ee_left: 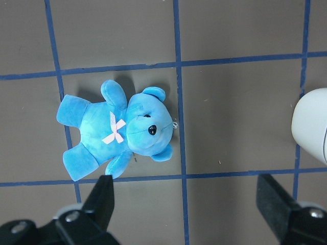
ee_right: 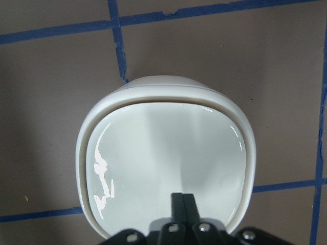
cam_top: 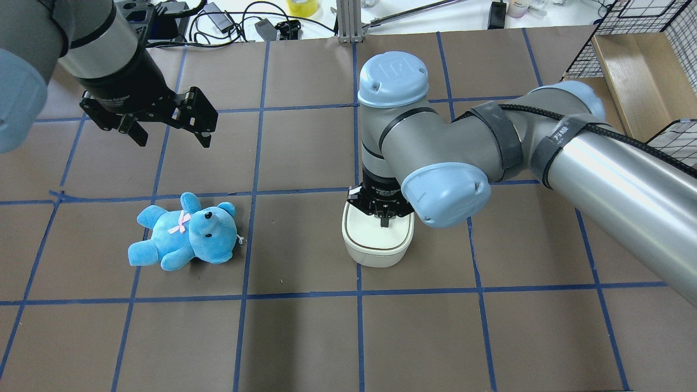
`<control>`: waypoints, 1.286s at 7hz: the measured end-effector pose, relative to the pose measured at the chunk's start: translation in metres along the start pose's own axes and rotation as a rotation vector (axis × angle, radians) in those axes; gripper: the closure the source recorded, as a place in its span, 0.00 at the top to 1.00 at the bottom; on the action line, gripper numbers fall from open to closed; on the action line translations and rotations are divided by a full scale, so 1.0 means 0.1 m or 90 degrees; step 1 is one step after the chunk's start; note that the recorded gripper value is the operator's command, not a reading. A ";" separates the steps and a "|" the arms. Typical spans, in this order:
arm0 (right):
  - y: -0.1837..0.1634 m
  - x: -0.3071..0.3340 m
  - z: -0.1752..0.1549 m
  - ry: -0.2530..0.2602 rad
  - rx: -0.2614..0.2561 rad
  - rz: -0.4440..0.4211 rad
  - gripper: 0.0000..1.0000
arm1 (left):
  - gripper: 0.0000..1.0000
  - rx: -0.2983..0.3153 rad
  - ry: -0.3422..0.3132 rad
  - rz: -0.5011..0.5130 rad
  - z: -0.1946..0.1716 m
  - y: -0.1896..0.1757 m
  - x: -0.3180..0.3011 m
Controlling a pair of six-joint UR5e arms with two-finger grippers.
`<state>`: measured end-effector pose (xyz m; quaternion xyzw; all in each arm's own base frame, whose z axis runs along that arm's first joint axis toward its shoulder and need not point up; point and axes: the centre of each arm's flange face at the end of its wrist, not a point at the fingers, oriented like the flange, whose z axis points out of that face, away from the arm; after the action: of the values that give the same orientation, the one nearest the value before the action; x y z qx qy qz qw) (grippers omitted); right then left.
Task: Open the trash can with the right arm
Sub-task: 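Press the right gripper down on the lid's near edge, then lift the right gripper so the lid flips open, then raise away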
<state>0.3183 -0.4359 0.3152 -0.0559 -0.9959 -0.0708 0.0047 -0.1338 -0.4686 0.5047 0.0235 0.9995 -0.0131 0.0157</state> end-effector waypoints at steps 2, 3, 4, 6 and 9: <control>0.01 0.00 0.04 0.001 -0.002 0.000 0.00 | 1.00 0.000 0.000 0.000 0.00 0.00 0.00; 0.01 0.00 0.05 0.000 -0.001 0.000 0.00 | 1.00 0.000 0.000 0.001 0.00 0.00 0.00; 0.00 0.00 0.06 0.000 -0.001 0.000 0.00 | 1.00 0.000 0.000 0.001 0.00 0.00 0.00; -0.01 0.00 0.08 -0.002 0.002 0.000 0.00 | 1.00 0.000 0.000 0.000 0.00 0.00 0.00; -0.06 0.01 -0.09 0.000 0.030 -0.005 1.00 | 1.00 0.000 0.000 0.001 0.00 0.00 0.00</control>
<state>0.3168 -0.4432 0.3228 -0.0515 -0.9975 -0.0471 0.0060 -0.1338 -0.4686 0.5047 0.0239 0.9995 -0.0131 0.0158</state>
